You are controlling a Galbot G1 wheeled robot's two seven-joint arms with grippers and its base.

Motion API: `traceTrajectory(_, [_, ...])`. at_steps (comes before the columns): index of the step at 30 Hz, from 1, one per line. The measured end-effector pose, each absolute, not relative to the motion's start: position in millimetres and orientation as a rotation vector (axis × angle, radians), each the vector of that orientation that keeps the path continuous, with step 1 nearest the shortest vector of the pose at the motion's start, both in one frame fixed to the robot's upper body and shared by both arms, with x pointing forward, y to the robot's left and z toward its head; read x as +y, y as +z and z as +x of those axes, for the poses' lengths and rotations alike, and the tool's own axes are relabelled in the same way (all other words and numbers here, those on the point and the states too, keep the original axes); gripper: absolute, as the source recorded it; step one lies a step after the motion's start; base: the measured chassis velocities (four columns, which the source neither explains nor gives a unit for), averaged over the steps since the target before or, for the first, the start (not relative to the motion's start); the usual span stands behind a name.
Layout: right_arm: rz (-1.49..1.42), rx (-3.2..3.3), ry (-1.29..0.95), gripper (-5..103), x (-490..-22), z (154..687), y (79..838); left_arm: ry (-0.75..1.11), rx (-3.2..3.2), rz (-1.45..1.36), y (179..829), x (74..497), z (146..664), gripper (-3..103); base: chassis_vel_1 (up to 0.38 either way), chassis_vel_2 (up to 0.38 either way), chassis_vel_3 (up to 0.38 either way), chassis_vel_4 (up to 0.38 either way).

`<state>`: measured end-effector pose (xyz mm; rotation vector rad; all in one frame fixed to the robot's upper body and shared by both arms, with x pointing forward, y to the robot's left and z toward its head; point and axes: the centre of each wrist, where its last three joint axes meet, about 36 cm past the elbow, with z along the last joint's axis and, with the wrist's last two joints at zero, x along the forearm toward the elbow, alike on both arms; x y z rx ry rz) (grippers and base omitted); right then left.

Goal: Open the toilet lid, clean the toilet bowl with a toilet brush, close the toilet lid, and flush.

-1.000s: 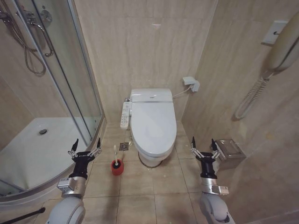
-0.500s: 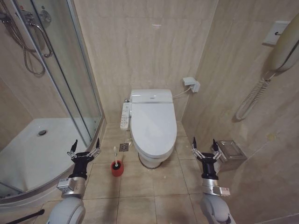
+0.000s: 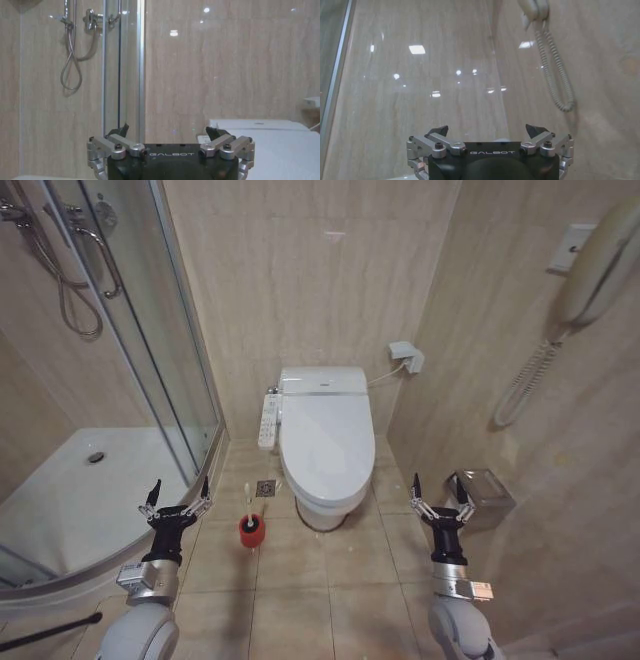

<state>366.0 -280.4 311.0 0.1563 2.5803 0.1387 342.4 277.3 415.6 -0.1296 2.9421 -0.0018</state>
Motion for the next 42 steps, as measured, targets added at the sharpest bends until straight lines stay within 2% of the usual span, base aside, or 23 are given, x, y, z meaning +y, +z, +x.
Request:
traceTrajectory(14, [0.160,2.593,0.156,100,-283,356,308,-0.026,2.921,-0.132,423,274,337,100,0.001,0.000,0.000,0.000])
traceTrajectory(31, [0.173,2.629,0.148,100,-282,295,351,-0.117,2.918,-0.171,429,242,280,100,0.000,0.000,0.000,0.000])
traceTrajectory(42, [0.208,2.811,0.133,100,-275,289,377,-0.218,2.949,-0.092,439,244,302,100,0.000,0.000,0.000,0.000])
